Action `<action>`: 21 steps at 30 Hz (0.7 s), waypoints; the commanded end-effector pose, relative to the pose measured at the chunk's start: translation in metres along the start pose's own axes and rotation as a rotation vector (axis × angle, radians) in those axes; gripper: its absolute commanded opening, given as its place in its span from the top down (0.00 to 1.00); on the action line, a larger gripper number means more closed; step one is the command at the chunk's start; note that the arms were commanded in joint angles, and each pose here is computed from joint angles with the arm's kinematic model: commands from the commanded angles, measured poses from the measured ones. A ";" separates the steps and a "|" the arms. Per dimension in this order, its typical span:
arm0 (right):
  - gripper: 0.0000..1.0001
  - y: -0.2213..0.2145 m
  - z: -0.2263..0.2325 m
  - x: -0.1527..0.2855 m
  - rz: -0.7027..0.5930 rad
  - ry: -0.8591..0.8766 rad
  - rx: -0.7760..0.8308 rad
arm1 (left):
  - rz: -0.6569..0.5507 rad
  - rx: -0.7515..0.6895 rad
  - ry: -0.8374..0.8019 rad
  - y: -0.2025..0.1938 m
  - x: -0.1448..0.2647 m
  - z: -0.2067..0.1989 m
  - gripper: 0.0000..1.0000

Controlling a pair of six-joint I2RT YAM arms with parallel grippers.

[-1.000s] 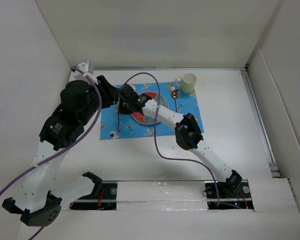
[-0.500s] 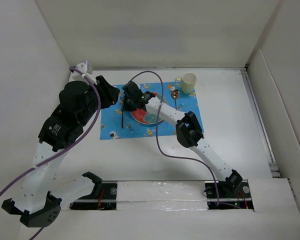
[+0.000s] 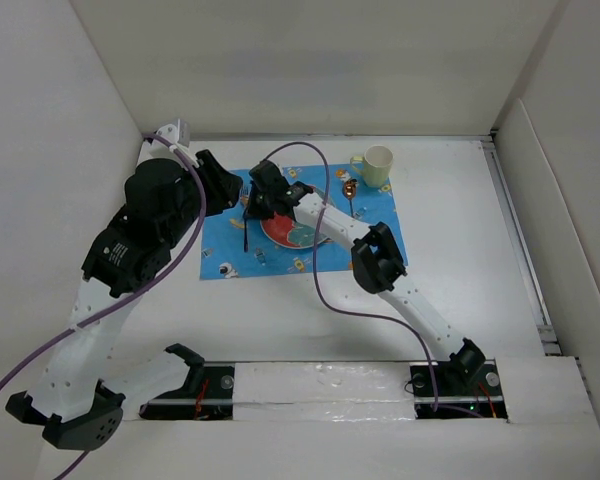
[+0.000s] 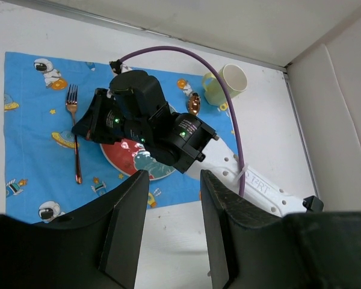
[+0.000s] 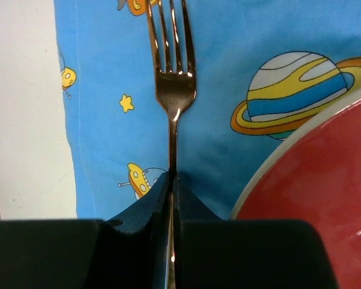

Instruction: Set the dinner table for one person

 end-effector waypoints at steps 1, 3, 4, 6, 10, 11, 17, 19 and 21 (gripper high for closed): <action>0.88 0.009 0.020 0.004 -0.019 0.096 -0.008 | -0.037 0.014 -0.027 0.008 0.001 -0.005 0.63; 0.75 0.012 0.025 0.009 -0.024 0.113 -0.004 | -0.026 0.014 -0.034 0.005 -0.001 -0.006 0.63; 0.71 0.016 0.032 0.016 -0.033 0.127 0.002 | -0.027 0.016 -0.036 0.005 -0.002 -0.006 0.63; 0.57 0.021 0.045 0.028 -0.035 0.176 0.020 | -0.027 0.016 -0.039 0.005 -0.004 -0.007 0.62; 0.39 0.046 0.083 0.079 -0.076 0.323 0.062 | -0.042 -0.011 -0.027 0.012 -0.007 -0.007 0.51; 0.35 0.056 0.102 0.109 -0.107 0.377 0.086 | -0.048 -0.016 -0.011 0.014 -0.009 -0.006 0.45; 0.00 0.068 0.115 0.203 -0.120 0.479 0.222 | -0.121 -0.036 0.027 0.034 -0.008 -0.005 0.27; 0.00 0.072 0.111 0.230 -0.138 0.491 0.244 | -0.137 -0.034 0.016 0.037 -0.008 -0.007 0.20; 0.00 0.075 0.104 0.258 -0.170 0.509 0.283 | -0.151 -0.022 0.004 0.039 -0.008 -0.009 0.17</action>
Point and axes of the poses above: each gripper's point midway between its finger pads, its own x axis back along the fingers, its own z axis along the line the jaws close on, y = z × x, the point moved 7 cm from there along x, back along the fingers, and after that the axes turned 10 degrees about -x, right-handed, at the moved point
